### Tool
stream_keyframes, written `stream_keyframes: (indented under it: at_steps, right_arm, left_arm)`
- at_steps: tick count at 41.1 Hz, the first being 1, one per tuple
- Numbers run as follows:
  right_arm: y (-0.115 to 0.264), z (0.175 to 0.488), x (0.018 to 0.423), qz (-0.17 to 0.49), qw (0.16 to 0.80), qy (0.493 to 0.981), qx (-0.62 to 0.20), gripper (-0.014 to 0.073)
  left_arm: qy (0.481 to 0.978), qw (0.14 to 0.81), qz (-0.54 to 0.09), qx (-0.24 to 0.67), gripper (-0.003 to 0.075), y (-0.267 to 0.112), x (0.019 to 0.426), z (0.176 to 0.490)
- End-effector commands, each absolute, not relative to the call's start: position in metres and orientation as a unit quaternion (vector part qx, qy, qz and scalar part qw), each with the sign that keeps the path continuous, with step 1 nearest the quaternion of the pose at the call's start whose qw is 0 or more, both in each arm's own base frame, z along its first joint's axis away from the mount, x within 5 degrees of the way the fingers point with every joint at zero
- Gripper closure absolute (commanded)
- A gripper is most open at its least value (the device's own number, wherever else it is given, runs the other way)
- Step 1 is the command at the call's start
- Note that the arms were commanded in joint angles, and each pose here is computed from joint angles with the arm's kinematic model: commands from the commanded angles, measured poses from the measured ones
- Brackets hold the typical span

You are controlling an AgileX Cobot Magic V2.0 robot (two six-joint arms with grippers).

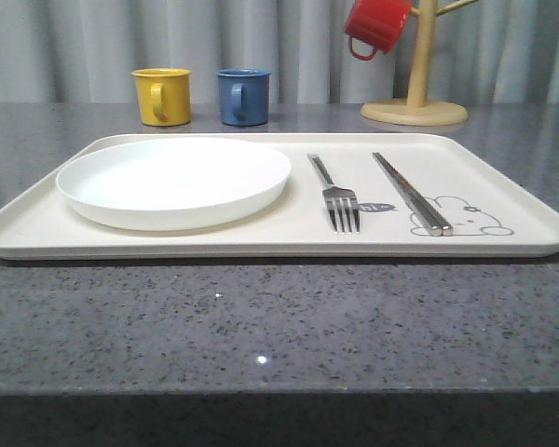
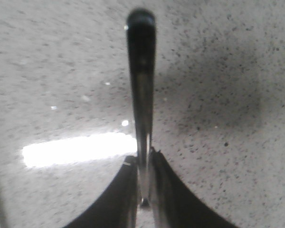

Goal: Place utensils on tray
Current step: 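Grasp the silver spoon by its handle with the right gripper, then lower the spoon onto the tray beside the chopsticks and release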

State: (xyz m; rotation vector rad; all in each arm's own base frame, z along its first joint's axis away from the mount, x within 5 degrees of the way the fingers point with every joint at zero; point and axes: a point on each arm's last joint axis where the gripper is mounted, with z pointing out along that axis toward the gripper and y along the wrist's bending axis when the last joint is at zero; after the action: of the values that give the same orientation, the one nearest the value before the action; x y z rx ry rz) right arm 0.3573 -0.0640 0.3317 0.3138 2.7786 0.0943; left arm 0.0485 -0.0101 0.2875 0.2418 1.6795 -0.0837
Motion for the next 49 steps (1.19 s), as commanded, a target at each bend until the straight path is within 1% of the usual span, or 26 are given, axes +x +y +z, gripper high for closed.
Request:
stream_keyframes:
  at_steps: [1,7,17,26,32,38,49]
  right_arm:
    - [-0.053,0.367,0.333,0.045,0.177,0.978,0.105,0.051]
    - [-0.03,0.384,0.323,0.068,0.201,0.974,0.078,0.051]
    - [0.01,0.4,0.311,0.091,0.22,0.971,0.033,0.051]
    - [0.033,0.414,0.296,0.112,0.236,0.965,0.005,0.051]
    - [0.043,0.42,0.29,0.146,0.24,0.96,-0.003,0.051]
    - [0.046,0.418,0.285,0.162,0.233,0.959,-0.004,0.051]
    - [0.064,0.395,0.267,0.163,0.188,0.968,-0.032,0.051]
  left_arm:
    - [0.71,0.696,-0.046,0.096,0.0738,-0.01,0.049,0.302]
    - [0.71,0.696,-0.046,0.096,0.0738,-0.01,0.049,0.302]
    - [0.71,0.696,-0.046,0.096,0.0738,-0.01,0.049,0.302]
    - [0.71,0.696,-0.046,0.096,0.0738,-0.01,0.049,0.302]
    - [0.71,0.696,-0.046,0.096,0.0738,-0.01,0.049,0.302]
    - [0.71,0.696,-0.046,0.096,0.0738,-0.01,0.049,0.302]
    - [0.71,0.696,-0.046,0.096,0.0738,-0.01,0.049,0.302]
